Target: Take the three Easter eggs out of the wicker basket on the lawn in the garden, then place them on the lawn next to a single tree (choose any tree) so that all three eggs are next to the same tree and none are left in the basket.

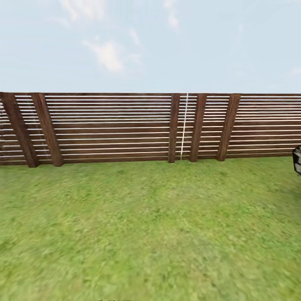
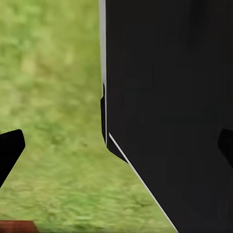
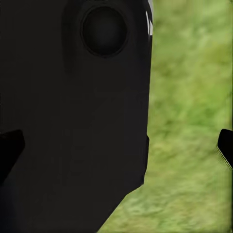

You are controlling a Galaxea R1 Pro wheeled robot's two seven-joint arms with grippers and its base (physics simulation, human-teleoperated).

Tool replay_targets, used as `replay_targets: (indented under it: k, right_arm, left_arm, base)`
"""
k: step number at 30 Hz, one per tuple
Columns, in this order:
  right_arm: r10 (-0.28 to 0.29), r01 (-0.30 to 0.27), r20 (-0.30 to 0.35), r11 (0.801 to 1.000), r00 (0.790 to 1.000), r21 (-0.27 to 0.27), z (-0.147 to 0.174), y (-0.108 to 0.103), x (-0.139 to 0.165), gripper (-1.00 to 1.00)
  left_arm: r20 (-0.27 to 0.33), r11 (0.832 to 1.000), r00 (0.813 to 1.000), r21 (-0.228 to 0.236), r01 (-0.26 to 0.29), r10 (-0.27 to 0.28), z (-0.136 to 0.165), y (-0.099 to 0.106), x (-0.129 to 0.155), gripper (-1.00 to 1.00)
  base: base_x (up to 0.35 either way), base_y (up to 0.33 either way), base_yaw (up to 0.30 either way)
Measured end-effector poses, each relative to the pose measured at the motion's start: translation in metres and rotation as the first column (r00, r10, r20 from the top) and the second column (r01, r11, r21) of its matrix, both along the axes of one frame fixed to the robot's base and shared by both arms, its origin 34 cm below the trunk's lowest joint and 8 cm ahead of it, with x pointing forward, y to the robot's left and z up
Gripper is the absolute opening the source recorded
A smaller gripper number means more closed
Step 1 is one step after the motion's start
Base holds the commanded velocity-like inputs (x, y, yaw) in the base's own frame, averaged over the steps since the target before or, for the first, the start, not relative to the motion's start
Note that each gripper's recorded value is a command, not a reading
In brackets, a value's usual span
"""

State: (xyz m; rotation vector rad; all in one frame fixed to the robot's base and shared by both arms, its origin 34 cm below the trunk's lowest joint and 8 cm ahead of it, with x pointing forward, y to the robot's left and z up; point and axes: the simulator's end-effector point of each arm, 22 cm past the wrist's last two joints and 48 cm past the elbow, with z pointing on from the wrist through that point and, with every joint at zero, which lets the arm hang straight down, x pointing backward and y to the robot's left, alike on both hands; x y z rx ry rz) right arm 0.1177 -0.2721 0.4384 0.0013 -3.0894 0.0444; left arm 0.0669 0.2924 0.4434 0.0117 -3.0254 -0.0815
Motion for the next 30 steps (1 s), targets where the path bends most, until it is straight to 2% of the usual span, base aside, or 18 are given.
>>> replay_targets:
  k: [30]
  right_arm:
    - [-0.010, 0.010, 0.000, 1.000, 1.000, -0.002, 0.0000, -0.0004, -0.0004, 1.00]
  left_arm:
    - [0.000, 1.000, 1.000, 0.000, -0.001, 0.001, 0.0000, 0.0001, 0.0000, 1.00]
  base:
    - [0.000, 0.000, 0.264]
